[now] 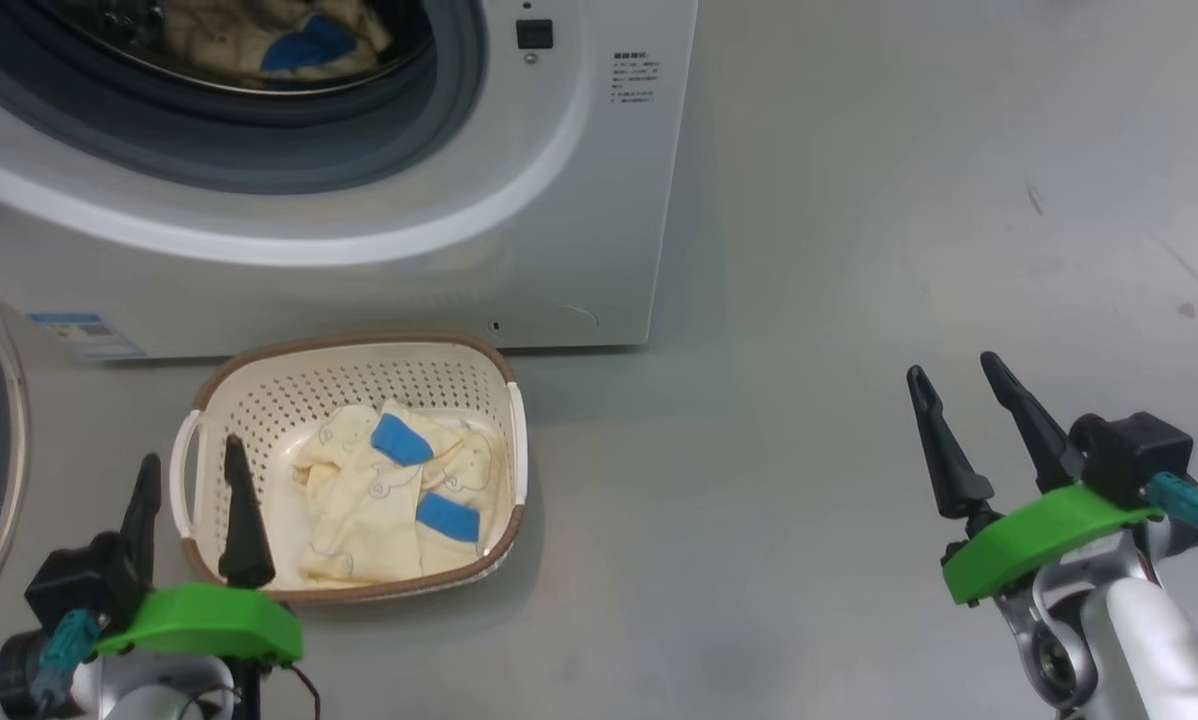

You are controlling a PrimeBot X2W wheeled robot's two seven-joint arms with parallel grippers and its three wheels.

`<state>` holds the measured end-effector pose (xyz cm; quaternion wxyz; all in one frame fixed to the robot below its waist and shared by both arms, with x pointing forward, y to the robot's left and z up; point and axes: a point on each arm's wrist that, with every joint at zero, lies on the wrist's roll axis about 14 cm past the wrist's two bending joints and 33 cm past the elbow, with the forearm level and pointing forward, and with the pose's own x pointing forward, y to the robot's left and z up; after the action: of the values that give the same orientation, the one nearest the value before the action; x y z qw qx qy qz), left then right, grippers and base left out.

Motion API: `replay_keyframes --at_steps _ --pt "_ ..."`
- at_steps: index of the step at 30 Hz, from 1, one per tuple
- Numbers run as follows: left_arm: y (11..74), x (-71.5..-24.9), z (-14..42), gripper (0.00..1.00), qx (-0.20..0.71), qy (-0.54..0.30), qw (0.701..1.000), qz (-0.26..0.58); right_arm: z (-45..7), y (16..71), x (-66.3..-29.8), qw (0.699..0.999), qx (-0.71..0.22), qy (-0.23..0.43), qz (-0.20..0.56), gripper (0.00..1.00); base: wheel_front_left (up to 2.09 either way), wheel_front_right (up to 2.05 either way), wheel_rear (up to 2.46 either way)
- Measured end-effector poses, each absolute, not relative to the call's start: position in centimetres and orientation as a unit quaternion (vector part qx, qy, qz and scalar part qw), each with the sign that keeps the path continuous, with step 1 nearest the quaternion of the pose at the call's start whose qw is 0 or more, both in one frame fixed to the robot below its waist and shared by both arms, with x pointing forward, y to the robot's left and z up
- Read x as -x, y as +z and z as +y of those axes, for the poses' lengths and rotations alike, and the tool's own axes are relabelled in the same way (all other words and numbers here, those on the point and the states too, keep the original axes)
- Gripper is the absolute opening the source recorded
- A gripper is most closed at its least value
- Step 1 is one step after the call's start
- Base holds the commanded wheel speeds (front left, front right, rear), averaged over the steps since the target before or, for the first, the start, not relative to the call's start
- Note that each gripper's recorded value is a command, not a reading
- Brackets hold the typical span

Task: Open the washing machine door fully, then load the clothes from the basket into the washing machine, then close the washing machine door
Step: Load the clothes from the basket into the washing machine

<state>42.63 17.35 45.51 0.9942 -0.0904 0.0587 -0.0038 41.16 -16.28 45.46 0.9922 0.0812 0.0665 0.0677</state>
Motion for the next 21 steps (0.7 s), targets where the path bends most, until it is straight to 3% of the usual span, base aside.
replay_keyframes --at_steps 21 --pt "47.3 -37.7 20.2 1.00 0.079 0.044 0.995 0.037 -15.5 48.3 -37.4 0.993 -0.086 0.069 0.047 1.00 0.00 0.00 0.00"
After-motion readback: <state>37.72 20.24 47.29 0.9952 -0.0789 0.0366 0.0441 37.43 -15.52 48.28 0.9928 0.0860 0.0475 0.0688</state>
